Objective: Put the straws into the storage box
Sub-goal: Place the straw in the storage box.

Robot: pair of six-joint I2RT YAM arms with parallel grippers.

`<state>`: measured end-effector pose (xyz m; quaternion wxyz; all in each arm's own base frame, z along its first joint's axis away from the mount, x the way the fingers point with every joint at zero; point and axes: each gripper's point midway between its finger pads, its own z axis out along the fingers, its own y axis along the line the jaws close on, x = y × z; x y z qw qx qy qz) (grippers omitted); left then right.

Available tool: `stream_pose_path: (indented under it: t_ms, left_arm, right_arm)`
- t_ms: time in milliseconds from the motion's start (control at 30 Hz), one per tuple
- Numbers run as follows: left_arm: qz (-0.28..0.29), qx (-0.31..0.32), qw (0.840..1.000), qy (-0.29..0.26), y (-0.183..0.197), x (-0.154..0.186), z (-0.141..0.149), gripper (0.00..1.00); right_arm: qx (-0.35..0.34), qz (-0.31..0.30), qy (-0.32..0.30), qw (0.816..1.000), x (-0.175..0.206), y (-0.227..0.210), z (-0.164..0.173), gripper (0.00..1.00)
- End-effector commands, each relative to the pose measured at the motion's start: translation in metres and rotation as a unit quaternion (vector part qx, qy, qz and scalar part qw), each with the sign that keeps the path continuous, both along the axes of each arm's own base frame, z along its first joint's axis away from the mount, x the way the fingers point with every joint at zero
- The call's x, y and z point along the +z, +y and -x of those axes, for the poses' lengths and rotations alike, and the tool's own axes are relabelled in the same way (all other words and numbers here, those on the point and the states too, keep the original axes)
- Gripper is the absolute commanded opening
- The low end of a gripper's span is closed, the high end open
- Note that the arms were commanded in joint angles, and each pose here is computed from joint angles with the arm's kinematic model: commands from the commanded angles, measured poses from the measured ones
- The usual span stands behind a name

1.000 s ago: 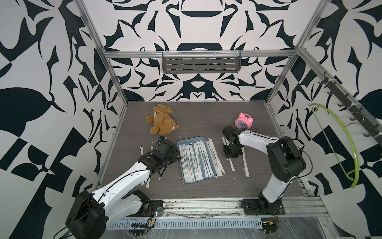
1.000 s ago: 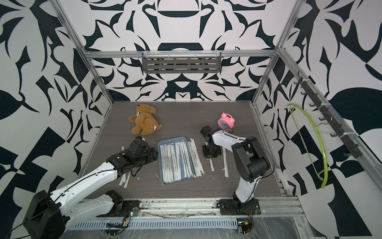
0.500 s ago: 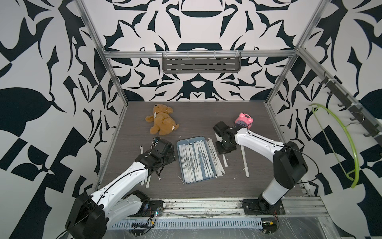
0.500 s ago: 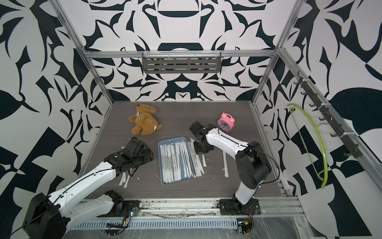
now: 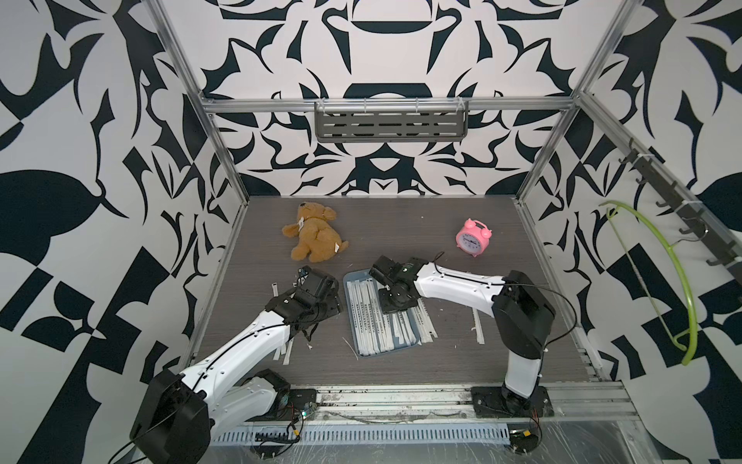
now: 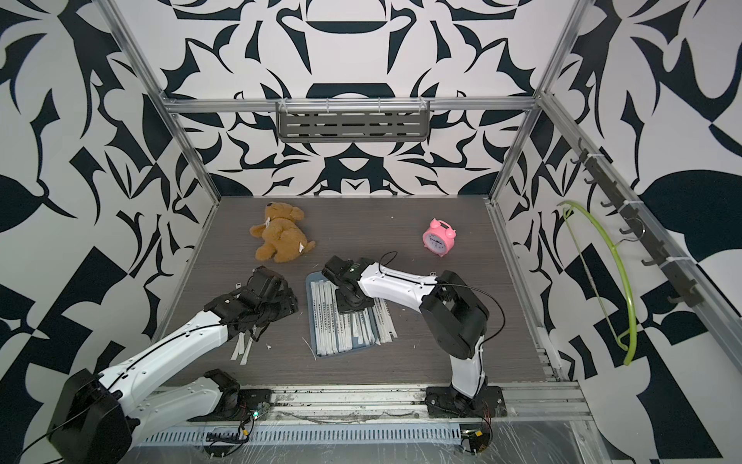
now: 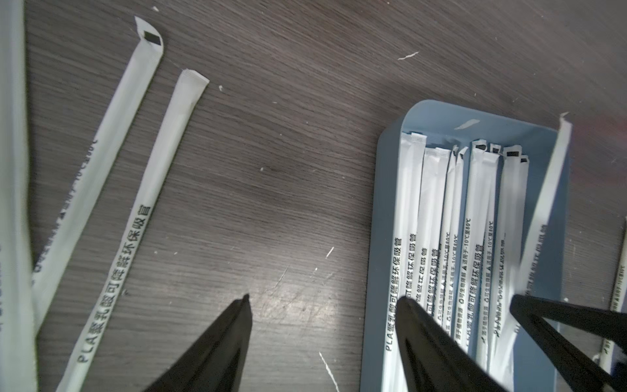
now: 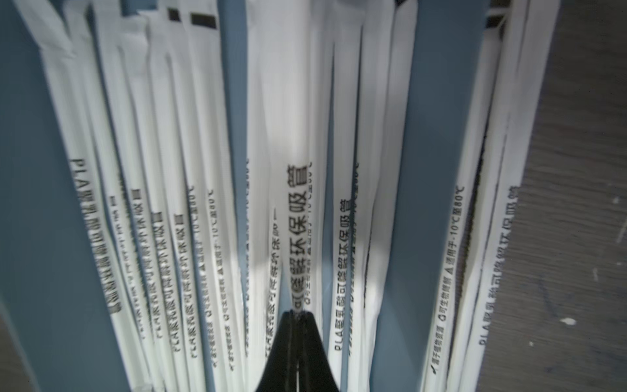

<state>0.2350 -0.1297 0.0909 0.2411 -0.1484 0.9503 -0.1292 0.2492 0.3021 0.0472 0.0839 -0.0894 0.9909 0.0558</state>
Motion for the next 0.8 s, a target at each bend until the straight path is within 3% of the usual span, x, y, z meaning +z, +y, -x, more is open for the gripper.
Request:
stream_pose_path:
  t_ms: [0, 467, 767]
  left_arm:
    - [-0.007, -0.009, 1.000, 0.005, 0.000, 0.001, 0.000, 0.74]
    - [-0.016, -0.008, 1.000, -0.001, 0.002, 0.006, -0.002, 0.75]
    - [-0.051, 0.006, 0.999, 0.000, 0.019, 0.017, -0.002, 0.75]
  right_arm:
    - [-0.009, -0.014, 0.001, 1.000, 0.003, 0.004, 0.001, 0.05]
    - [0.023, 0.001, 0.031, 0.999, -0.008, 0.005, 0.015, 0.08]
    - [0.046, 0.010, 0.014, 0.999, 0.006, 0.005, 0.010, 0.23]
